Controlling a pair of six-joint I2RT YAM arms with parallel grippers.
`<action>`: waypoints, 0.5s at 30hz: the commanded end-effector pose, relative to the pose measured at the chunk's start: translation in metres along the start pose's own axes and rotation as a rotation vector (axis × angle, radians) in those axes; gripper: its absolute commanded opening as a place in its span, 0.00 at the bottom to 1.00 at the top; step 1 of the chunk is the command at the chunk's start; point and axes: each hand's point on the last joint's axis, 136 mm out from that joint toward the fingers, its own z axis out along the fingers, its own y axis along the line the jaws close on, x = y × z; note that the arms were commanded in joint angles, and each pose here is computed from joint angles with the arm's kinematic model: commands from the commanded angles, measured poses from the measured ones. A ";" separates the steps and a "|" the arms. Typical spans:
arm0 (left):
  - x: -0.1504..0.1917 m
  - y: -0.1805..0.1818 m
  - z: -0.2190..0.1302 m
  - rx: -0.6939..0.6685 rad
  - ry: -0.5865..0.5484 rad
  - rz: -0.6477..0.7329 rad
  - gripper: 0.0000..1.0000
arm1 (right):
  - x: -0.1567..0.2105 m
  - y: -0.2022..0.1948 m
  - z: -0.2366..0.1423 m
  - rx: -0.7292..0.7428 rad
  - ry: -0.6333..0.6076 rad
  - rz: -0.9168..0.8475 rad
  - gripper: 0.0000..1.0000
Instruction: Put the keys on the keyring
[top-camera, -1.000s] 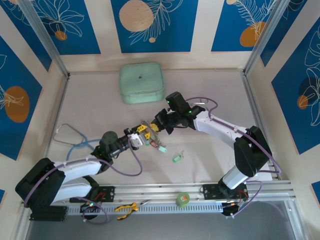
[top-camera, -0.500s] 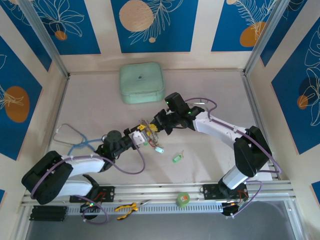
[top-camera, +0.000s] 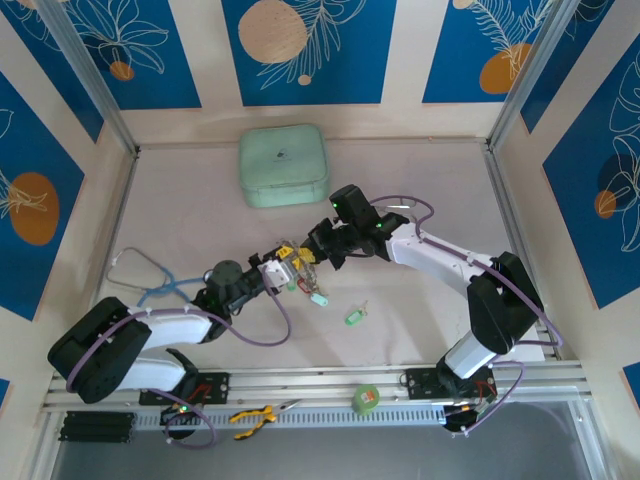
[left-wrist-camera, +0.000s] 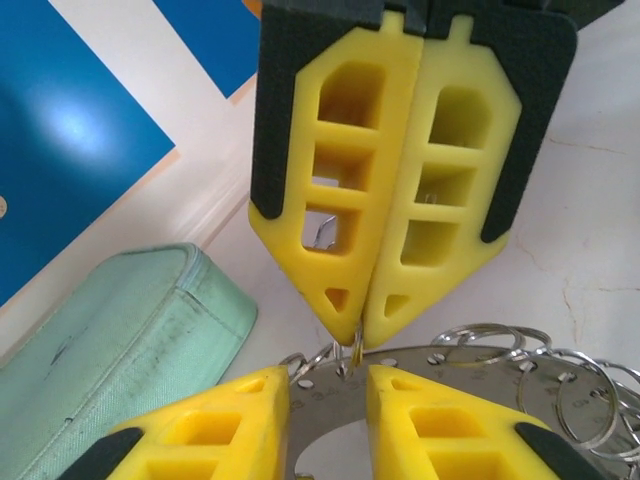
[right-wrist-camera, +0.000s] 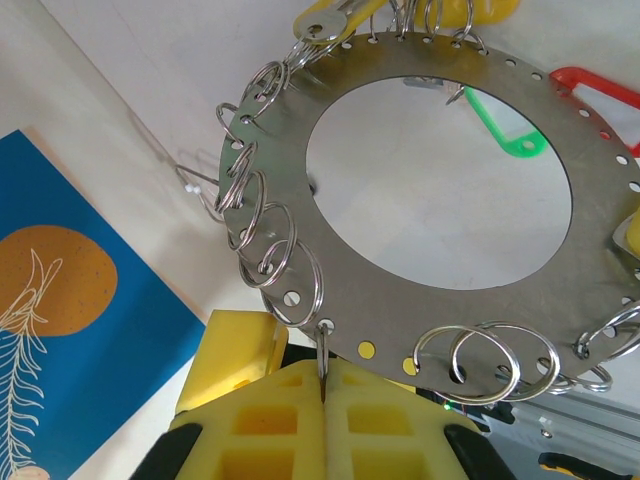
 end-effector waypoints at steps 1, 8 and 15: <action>-0.020 0.007 0.006 -0.011 -0.068 0.000 0.25 | 0.007 -0.002 0.003 0.003 0.023 0.006 0.00; -0.019 0.006 0.007 -0.007 -0.062 0.007 0.20 | 0.009 -0.001 0.005 0.002 0.032 0.005 0.00; -0.022 0.005 0.006 -0.004 -0.073 0.035 0.11 | 0.012 -0.002 0.008 0.009 0.039 0.002 0.00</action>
